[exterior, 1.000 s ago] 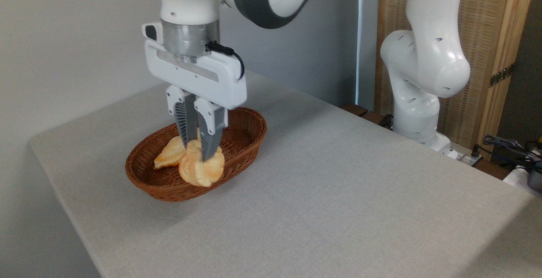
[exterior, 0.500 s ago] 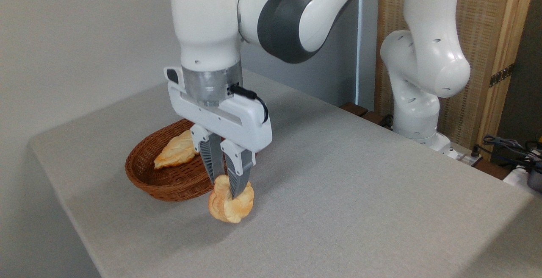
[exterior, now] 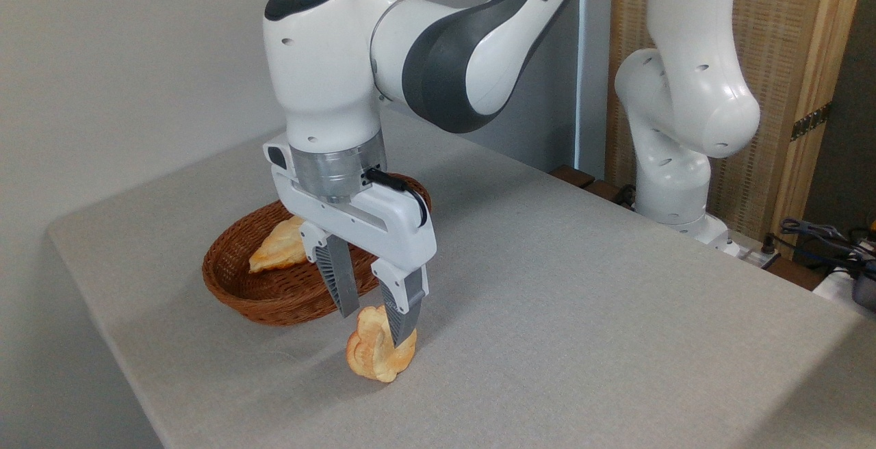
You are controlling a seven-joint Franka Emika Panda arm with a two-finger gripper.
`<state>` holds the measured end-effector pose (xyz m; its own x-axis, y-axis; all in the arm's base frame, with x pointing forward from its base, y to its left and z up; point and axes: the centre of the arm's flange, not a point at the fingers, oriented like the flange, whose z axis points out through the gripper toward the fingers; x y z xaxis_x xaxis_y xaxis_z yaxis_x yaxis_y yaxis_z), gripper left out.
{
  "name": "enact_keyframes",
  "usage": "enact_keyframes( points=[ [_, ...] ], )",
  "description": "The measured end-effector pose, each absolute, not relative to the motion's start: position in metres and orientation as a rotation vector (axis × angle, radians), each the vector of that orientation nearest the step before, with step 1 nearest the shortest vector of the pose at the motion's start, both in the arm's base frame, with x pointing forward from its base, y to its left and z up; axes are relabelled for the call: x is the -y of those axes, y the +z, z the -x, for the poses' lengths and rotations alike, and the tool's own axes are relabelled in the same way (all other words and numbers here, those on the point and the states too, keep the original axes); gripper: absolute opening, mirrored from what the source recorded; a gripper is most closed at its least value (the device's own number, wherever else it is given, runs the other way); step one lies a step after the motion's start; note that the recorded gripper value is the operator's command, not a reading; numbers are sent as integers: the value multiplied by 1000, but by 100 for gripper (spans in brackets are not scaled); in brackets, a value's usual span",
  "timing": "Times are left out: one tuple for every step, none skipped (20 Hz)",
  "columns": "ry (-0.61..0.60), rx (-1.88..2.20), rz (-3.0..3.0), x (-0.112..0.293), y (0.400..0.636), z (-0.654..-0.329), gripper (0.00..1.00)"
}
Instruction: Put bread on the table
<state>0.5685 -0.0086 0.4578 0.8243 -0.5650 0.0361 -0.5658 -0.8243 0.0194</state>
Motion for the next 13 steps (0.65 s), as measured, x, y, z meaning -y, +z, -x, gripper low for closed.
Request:
enact_keyframes(
  points=[
    [52,922,-2973,9,460,-569,100],
    [61,922,-2974,8,463,-569,100],
    [76,923,-2975,8,467,-570,100],
    [95,924,-2976,8,473,-570,100],
    [116,927,-2976,9,481,-571,100],
    [135,932,-2975,10,487,-570,100],
    [162,941,-2972,13,496,-570,100],
    [179,947,-2971,15,502,-570,100],
    [199,952,-2971,16,508,-571,100],
    [218,956,-2972,18,514,-573,100],
    [237,959,-2973,18,521,-574,100],
    [252,961,-2974,19,525,-576,100],
    [266,962,-2975,19,530,-577,100]
  ],
)
